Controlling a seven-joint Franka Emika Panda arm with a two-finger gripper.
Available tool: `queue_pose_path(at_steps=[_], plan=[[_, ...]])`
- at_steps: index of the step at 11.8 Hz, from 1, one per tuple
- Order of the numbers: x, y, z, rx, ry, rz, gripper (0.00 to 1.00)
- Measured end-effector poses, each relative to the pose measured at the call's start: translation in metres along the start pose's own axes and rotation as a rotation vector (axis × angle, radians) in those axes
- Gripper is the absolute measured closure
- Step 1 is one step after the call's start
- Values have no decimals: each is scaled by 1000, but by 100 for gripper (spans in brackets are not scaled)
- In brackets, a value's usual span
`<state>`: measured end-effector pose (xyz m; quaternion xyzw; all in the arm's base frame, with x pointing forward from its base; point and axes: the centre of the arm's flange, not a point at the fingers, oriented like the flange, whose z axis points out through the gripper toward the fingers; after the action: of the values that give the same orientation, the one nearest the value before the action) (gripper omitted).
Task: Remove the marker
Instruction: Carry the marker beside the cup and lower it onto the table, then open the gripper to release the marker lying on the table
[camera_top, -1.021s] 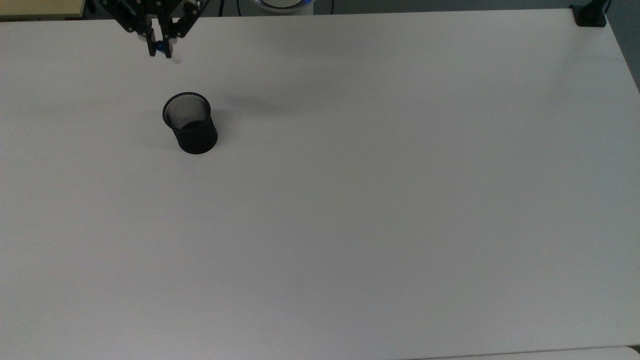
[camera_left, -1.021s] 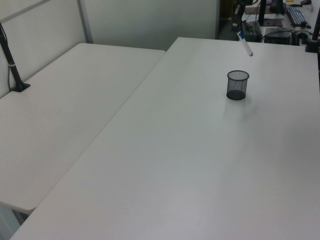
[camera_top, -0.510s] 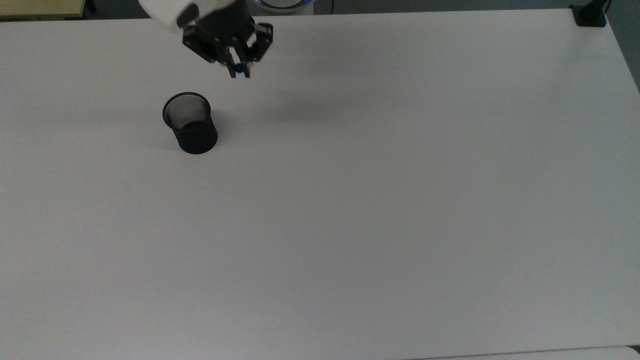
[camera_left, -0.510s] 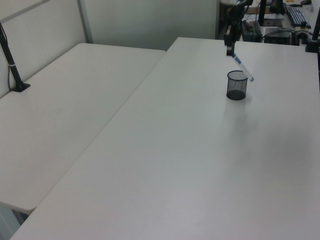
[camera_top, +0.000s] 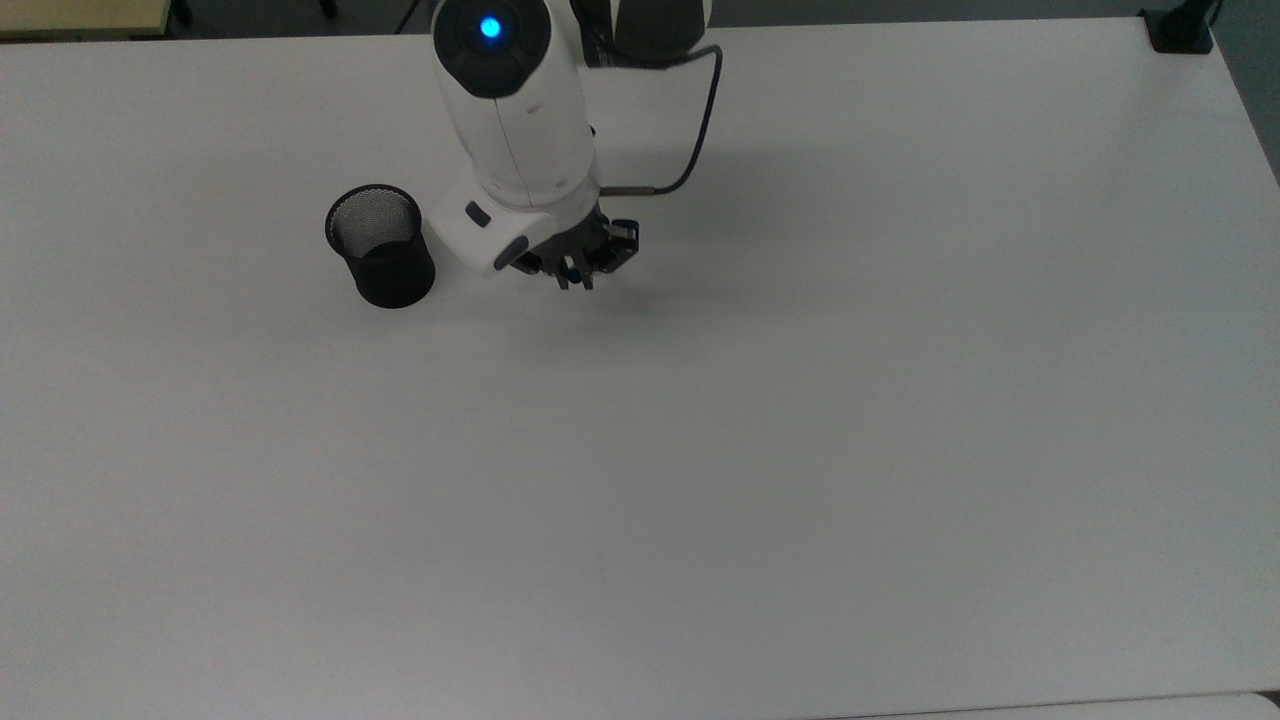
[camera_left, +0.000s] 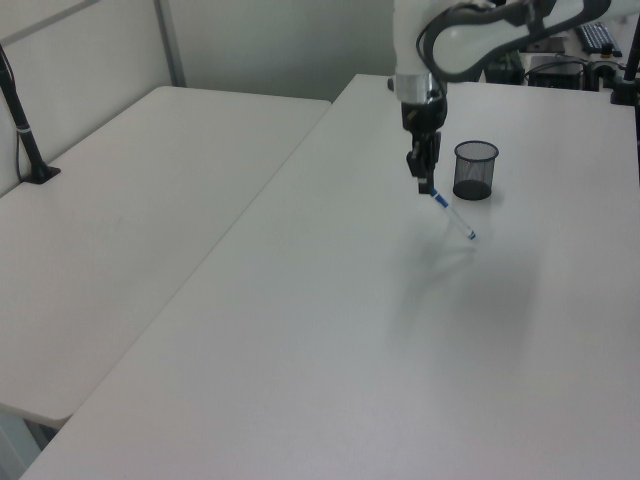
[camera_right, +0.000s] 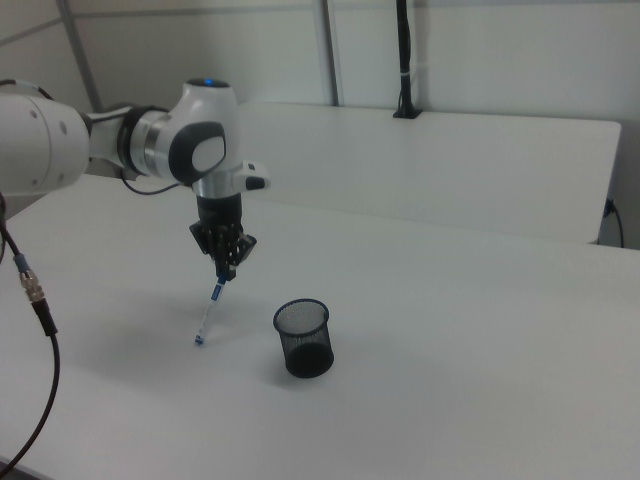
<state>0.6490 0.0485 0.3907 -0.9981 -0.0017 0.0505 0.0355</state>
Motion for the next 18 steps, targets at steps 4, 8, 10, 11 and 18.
queue_pose_path(at_steps=[4,8,10,11,18], plan=[[18,-27,56,-49,61,10,81],[26,-37,86,-106,95,12,79],[26,-37,85,-107,101,14,73],[27,-38,82,-105,109,15,59],[1,-32,-52,-102,177,48,0]])
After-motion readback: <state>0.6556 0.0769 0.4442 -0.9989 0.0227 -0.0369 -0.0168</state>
